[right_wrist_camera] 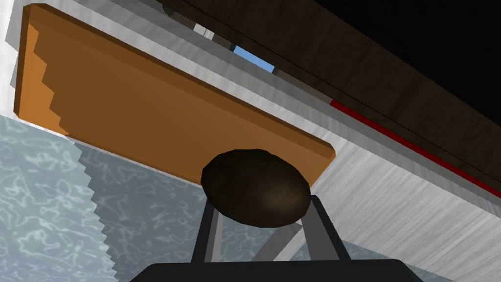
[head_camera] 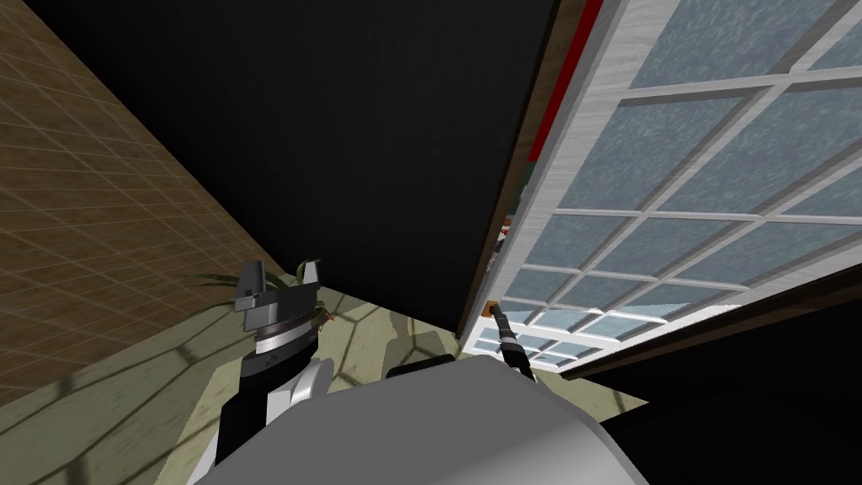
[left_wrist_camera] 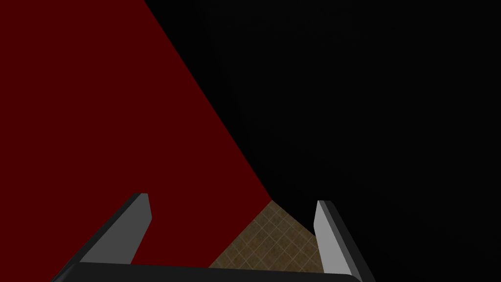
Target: Pull the door open
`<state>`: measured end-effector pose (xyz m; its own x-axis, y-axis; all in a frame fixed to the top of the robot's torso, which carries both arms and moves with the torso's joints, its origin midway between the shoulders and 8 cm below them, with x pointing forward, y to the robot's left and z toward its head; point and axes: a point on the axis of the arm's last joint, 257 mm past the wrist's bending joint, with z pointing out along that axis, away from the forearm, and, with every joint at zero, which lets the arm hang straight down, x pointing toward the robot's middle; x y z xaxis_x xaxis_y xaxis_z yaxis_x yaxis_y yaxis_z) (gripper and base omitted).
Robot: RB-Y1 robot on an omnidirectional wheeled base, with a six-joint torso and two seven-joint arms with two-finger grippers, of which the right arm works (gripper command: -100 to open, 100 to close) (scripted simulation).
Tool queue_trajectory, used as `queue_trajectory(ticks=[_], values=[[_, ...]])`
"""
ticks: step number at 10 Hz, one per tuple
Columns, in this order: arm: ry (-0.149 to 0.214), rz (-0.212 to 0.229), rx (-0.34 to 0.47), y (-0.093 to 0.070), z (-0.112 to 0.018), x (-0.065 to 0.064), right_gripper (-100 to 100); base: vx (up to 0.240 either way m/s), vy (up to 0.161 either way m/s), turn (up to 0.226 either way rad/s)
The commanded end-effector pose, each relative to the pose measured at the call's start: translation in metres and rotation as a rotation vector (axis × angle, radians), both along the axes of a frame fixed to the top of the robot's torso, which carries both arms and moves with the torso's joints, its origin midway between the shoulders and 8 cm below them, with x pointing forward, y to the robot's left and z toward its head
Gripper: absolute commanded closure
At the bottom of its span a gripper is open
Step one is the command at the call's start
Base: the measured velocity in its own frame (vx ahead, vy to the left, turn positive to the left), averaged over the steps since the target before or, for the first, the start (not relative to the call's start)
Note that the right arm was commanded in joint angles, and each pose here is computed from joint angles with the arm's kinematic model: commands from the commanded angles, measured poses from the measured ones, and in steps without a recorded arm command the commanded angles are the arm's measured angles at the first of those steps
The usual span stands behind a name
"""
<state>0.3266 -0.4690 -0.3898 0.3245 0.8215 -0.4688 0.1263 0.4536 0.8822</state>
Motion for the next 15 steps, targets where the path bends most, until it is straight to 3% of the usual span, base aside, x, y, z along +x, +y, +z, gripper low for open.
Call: queue_trajectory(ticks=[1,15], values=[[-0.019,0.009,0.073,0.01,-0.004,0.004,100,-0.066,-0.011,0.065],[-0.175,0.005,0.475,0.018,-0.003,0.016,100,-0.05,-0.012,0.036]])
